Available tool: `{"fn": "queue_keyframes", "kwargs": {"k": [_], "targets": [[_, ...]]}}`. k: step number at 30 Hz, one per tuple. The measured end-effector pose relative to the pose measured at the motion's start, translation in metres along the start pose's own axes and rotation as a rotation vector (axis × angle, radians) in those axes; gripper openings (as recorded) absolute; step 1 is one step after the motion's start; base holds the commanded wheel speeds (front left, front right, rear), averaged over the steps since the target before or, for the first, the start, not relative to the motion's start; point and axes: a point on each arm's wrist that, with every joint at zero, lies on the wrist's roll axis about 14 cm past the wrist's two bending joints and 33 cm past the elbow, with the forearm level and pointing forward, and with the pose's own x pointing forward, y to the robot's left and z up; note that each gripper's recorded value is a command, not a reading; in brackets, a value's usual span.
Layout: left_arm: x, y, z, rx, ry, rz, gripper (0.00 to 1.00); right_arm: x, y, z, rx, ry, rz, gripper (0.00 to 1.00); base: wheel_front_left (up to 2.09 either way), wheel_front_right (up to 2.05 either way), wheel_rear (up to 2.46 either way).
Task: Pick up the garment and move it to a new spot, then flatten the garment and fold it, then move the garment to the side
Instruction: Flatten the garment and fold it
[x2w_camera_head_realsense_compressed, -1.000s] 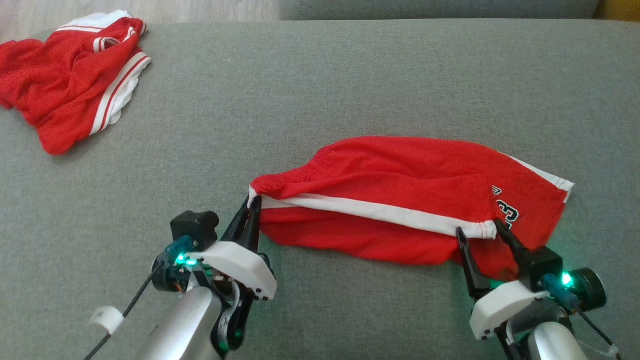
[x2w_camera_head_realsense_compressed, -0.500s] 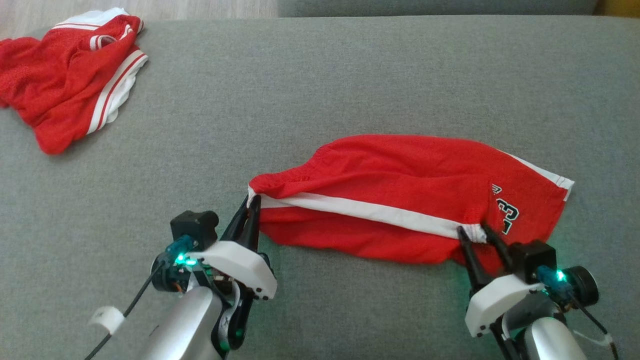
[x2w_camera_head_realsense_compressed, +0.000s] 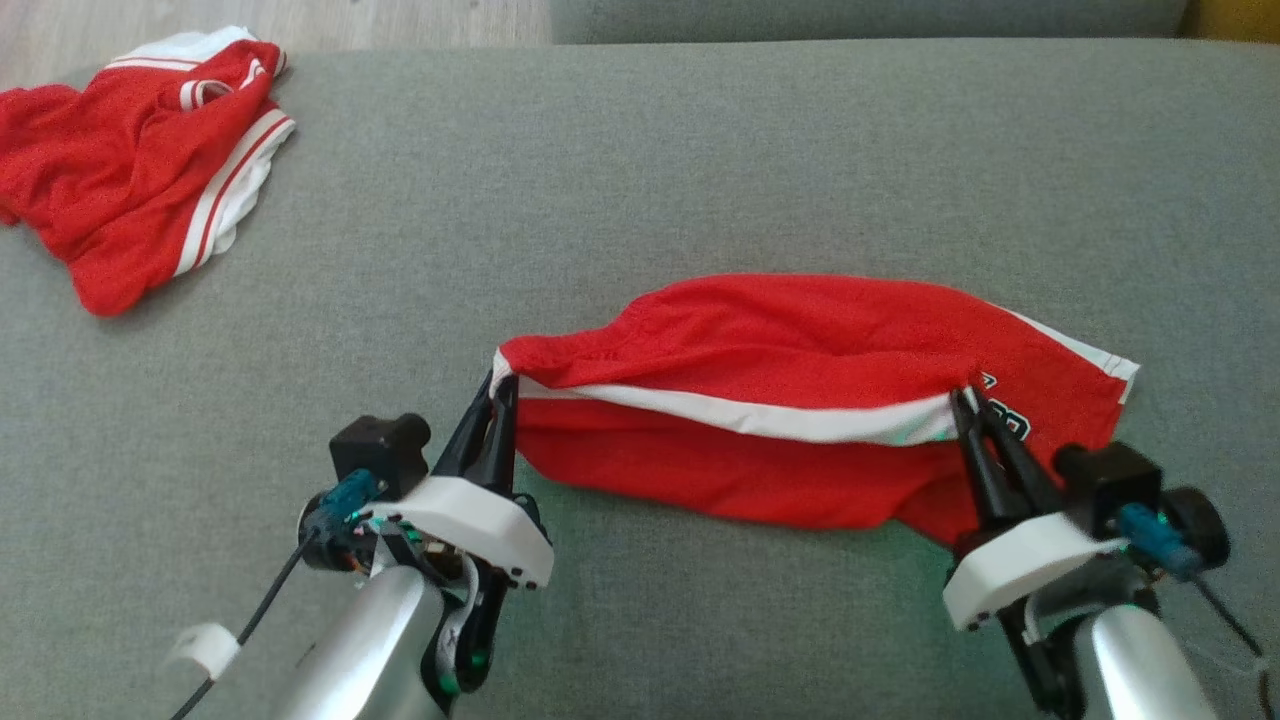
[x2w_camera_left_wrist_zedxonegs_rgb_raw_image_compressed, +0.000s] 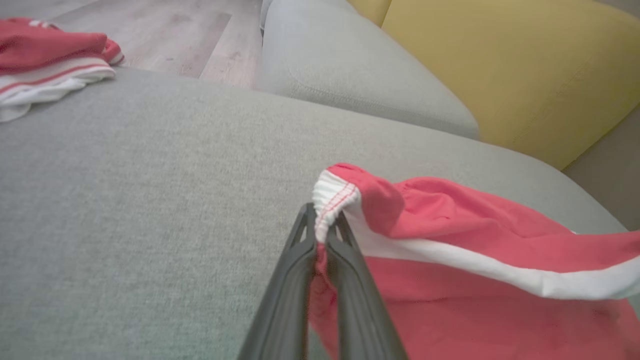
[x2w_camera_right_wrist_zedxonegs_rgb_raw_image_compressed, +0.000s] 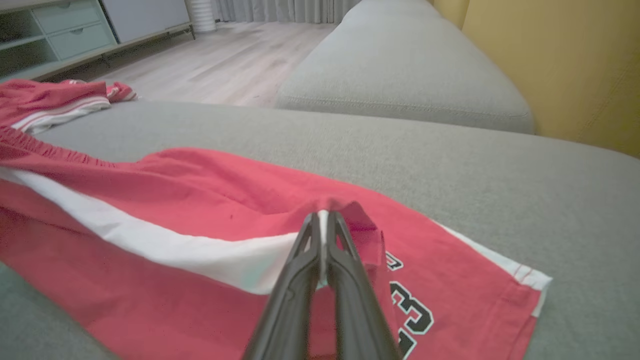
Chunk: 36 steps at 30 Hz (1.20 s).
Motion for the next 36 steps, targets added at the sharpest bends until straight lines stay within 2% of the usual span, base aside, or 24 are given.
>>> {"fn": "queue_keyframes", "kwargs": {"k": [7, 12, 16, 20, 23, 27, 32, 36], "targets": [[-0.010, -0.012, 0.044, 0.044, -0.150, -0.040, 0.00, -0.010, -0.011, 0.055, 0.007, -0.156, -0.035, 0.00, 0.00, 0.00, 0.00], [-0.028, -0.025, 0.084, 0.116, -0.259, -0.080, 0.00, -0.027, -0.013, 0.103, -0.022, -0.280, -0.050, 0.00, 0.00, 0.00, 0.00], [-0.049, -0.040, 0.135, 0.195, -0.387, -0.126, 0.00, -0.045, -0.013, 0.155, -0.072, -0.410, -0.057, 0.00, 0.00, 0.00, 0.00], [-0.072, -0.069, 0.202, 0.260, -0.532, -0.193, 0.00, -0.067, -0.016, 0.216, -0.122, -0.560, -0.073, 0.00, 0.00, 0.00, 0.00], [-0.082, -0.092, 0.240, 0.306, -0.598, -0.243, 0.00, -0.074, -0.017, 0.248, -0.133, -0.627, -0.072, 0.00, 0.00, 0.00, 0.00], [-0.075, -0.100, 0.263, 0.323, -0.594, -0.270, 0.00, -0.055, -0.019, 0.258, -0.156, -0.592, -0.051, 0.00, 0.00, 0.00, 0.00], [-0.044, -0.088, 0.264, 0.351, -0.523, -0.248, 0.00, -0.020, -0.025, 0.259, -0.191, -0.515, -0.039, 0.00, 0.00, 0.00, 0.00], [-0.010, -0.080, 0.273, 0.375, -0.506, -0.232, 0.00, 0.012, -0.035, 0.286, -0.223, -0.538, -0.053, 0.00, 0.00, 0.00, 0.00]]}}
